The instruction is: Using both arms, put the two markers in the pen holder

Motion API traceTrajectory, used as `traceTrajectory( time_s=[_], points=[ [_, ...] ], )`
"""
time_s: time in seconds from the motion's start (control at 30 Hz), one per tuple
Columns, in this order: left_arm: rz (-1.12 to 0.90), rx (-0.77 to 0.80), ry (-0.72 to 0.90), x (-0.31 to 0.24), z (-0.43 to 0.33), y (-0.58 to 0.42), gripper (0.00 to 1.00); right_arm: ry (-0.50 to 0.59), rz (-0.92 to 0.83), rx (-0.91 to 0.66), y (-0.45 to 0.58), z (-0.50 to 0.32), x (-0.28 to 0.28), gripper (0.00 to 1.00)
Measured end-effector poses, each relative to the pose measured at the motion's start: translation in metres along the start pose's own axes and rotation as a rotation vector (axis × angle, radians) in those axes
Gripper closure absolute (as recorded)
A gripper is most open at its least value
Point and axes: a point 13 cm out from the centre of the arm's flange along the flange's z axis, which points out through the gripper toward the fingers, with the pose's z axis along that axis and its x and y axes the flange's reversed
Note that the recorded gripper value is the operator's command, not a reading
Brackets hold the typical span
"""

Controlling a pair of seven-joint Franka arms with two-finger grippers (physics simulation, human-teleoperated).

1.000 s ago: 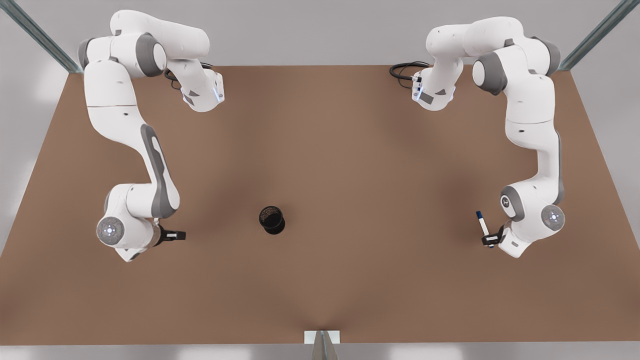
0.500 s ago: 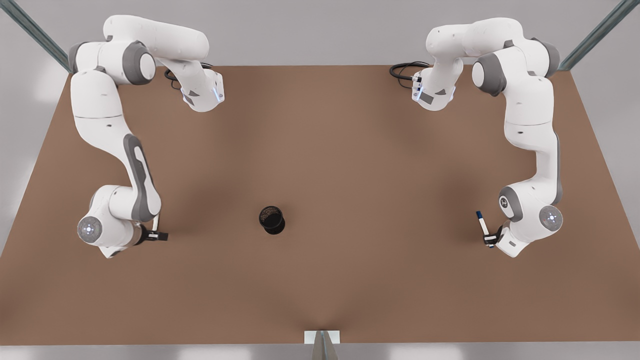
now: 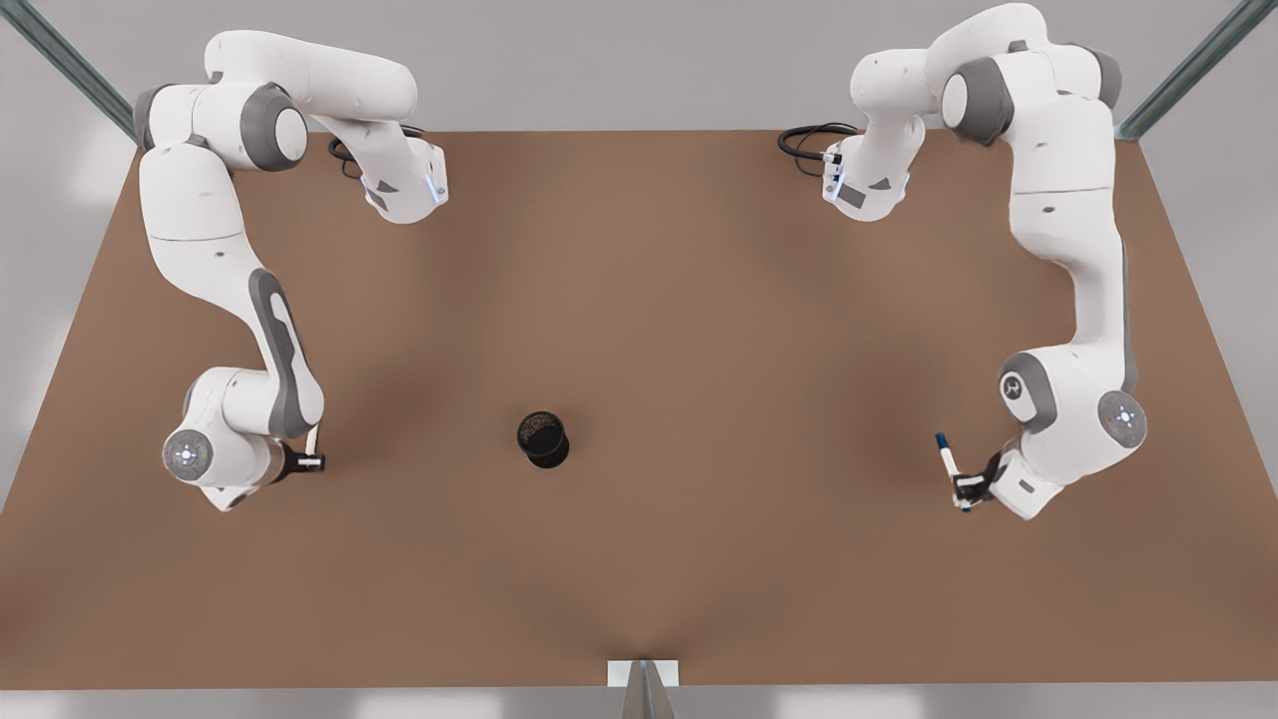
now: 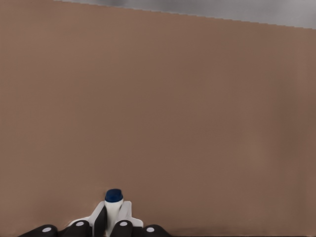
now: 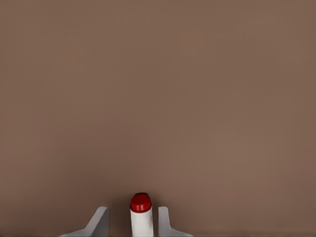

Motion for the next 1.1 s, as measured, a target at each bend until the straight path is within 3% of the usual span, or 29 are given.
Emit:
traceTrajectory(
  time_s=[0.1,0.23,0.4,0.53,0.77,1.1],
  points=[
    [0.032,0.159,0.018,0.004,-0.043,-0.093,0.79,0.004,-0.010,0.000,0.000,0.002,0.002,0.61],
    [0.166,0.340,0.067,0.025,-0.036,-0.264,0.79,0.005,-0.020,-0.004,-0.003,0.003,0.003,0.75],
    [0.308,0.456,-0.091,0.007,-0.009,-0.450,0.79,-0.018,-0.045,-0.007,0.004,-0.015,-0.002,0.79],
    [0.320,0.557,-0.273,0.018,-0.004,-0.575,0.79,-0.136,-0.102,-0.002,0.034,-0.107,-0.021,0.79],
    [0.148,0.724,-0.409,0.051,-0.007,-0.664,0.79,-0.259,-0.210,-0.024,0.114,-0.218,-0.031,0.79],
    [0.141,0.651,-0.560,0.072,0.056,-0.664,0.79,-0.296,-0.273,-0.086,0.213,-0.287,-0.014,0.79]
  ],
)
